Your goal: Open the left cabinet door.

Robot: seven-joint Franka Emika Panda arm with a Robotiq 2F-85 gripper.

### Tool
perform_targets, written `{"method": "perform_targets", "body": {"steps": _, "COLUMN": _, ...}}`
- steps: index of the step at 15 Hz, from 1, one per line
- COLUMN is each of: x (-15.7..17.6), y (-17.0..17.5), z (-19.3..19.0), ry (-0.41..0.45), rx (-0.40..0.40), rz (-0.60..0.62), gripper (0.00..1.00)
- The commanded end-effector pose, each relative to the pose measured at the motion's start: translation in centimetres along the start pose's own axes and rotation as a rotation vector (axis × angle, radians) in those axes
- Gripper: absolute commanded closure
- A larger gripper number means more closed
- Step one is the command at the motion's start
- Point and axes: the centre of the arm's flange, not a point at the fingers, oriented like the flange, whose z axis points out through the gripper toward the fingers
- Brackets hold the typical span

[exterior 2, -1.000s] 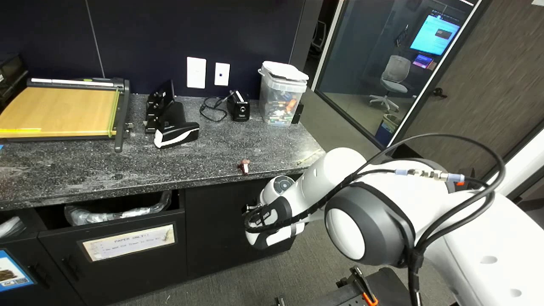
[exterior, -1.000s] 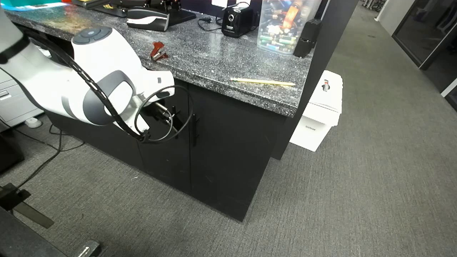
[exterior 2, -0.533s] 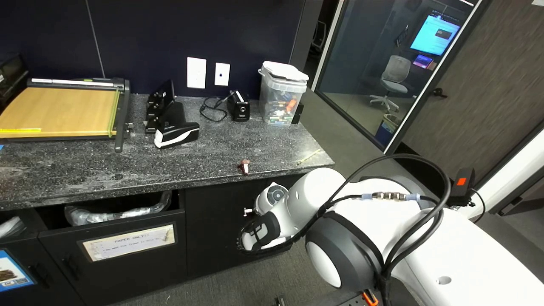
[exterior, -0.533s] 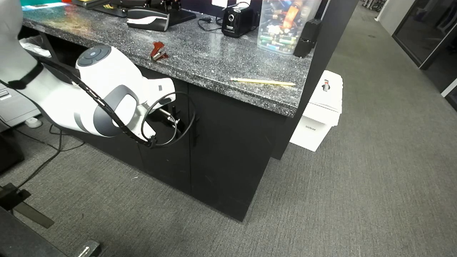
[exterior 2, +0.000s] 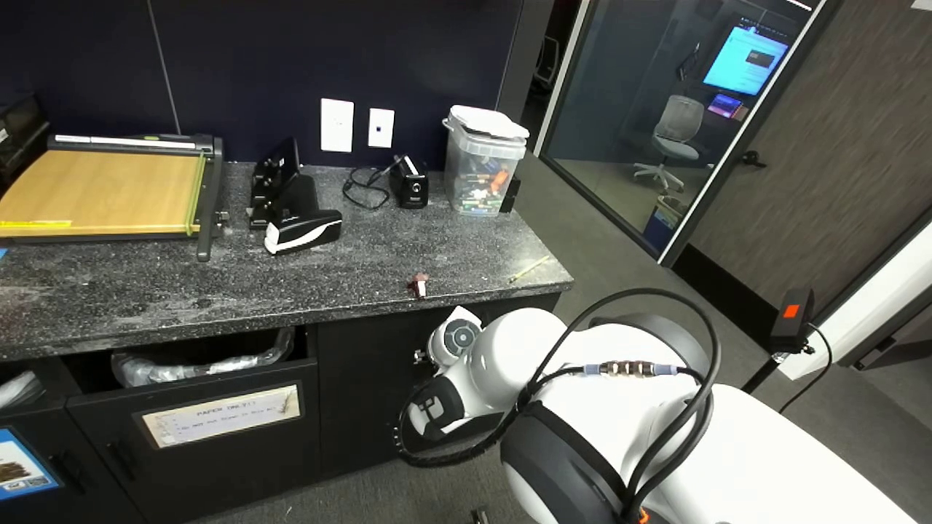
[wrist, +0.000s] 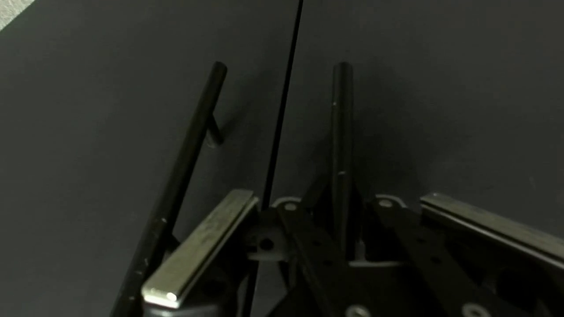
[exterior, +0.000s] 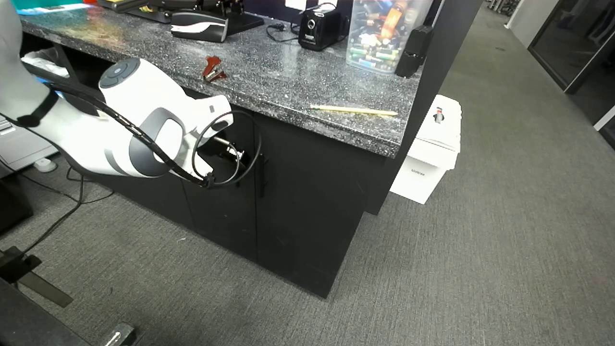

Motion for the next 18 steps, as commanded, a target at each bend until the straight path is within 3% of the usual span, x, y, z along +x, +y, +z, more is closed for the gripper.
{"method": "perform_targets", "body": {"steps": 1, "x": -0.6, "y": -0.9, "z": -0.1, "ry": -0.013, "rx": -0.011, "rz": 0.031, "gripper": 0.97}}
{"method": "perform_targets", "body": {"steps": 4, "x": -3.4, "y": 0.0, "z": -2.1, "ry": -0.130, "rx": -0.037, "rz": 0.049, "gripper": 0.97}}
{"method": "perform_targets", "body": {"steps": 12, "x": -7.6, "y": -3.6, "z": -9.9, "ry": -0.263, "rx": -0.090, "rz": 0.165, "gripper": 0.97}}
{"method": "perform_targets", "body": {"steps": 18, "x": -9.4, "y": -5.1, "z": -13.7, "ry": -0.297, "rx": 0.032, "rz": 0.164, "gripper": 0.97}}
